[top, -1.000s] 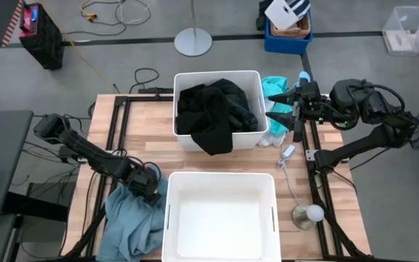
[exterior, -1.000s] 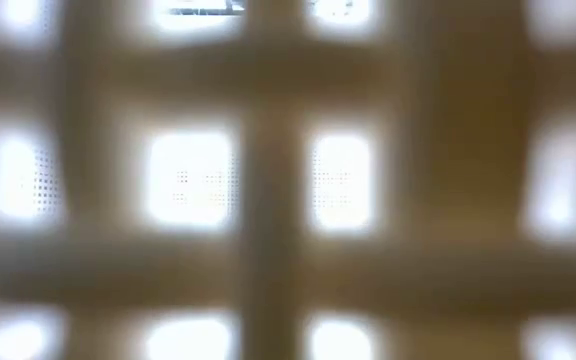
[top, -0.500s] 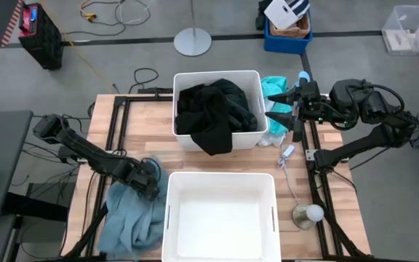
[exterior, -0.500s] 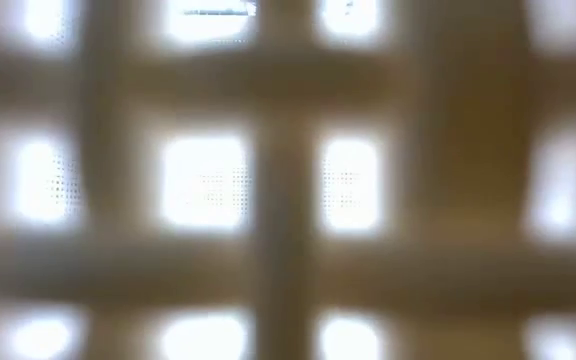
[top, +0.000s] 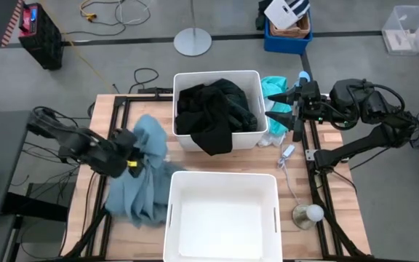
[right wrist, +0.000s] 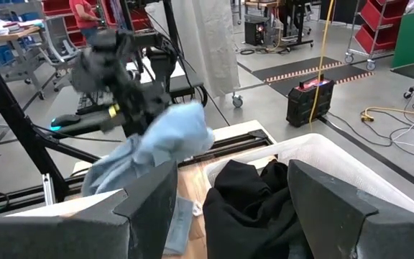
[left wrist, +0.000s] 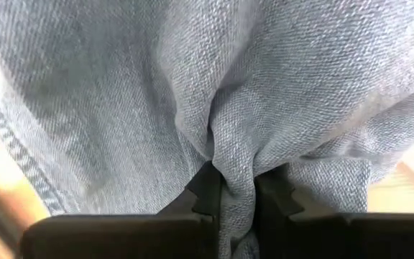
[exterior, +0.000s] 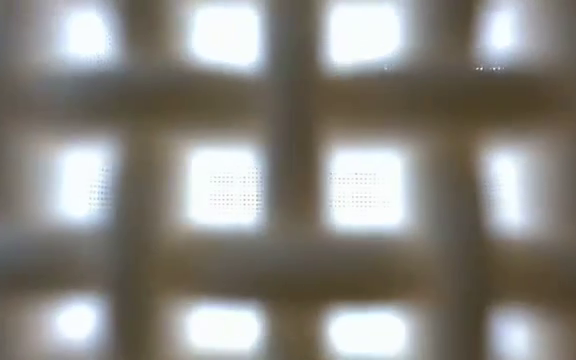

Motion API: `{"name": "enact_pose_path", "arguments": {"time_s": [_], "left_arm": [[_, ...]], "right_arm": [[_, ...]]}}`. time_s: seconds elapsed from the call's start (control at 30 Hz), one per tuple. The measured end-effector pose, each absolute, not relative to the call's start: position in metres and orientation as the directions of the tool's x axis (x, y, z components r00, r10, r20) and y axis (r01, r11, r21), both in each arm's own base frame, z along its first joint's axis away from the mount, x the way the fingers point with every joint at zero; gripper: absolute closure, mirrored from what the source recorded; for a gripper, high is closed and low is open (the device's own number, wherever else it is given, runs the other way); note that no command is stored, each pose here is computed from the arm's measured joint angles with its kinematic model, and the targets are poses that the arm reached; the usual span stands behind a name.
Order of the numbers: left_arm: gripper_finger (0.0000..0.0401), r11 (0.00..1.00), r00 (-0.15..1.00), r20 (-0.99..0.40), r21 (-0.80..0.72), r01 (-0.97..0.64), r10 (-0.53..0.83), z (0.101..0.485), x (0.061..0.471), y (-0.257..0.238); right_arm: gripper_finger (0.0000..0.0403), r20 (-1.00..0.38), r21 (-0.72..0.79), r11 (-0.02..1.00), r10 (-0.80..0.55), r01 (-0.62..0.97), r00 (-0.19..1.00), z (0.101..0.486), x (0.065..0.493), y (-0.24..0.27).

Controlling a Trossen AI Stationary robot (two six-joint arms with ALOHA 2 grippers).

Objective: Sort clothes
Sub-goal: Put the blue pants into the bottom white bin

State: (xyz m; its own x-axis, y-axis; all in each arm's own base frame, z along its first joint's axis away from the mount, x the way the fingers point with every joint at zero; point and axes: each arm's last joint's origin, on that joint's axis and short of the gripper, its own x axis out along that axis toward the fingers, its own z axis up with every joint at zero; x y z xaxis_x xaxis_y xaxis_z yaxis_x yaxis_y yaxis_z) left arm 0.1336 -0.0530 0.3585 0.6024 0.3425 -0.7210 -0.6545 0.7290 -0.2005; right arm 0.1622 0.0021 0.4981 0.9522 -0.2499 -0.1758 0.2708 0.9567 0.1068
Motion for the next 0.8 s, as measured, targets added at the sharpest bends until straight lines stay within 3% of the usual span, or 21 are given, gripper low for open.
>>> {"name": "enact_pose_path", "arguments": {"time_s": [0.47,0.8], "left_arm": [[0.0364,0.911,0.865,-0.396,-0.139,-0.388,0.308,0.488,0.102,-0.033],[0.0364,0.98,0.979,0.051,-0.026,-0.198,0.199,0.564,0.095,-0.031]], "right_arm": [[0.0121,-0.177,0.087,0.959,-0.25,0.268,0.952,0.498,0.162,0.002],[0.0121,-0.177,0.085,0.96,-0.25,0.268,0.952,0.498,0.162,0.002]]}}
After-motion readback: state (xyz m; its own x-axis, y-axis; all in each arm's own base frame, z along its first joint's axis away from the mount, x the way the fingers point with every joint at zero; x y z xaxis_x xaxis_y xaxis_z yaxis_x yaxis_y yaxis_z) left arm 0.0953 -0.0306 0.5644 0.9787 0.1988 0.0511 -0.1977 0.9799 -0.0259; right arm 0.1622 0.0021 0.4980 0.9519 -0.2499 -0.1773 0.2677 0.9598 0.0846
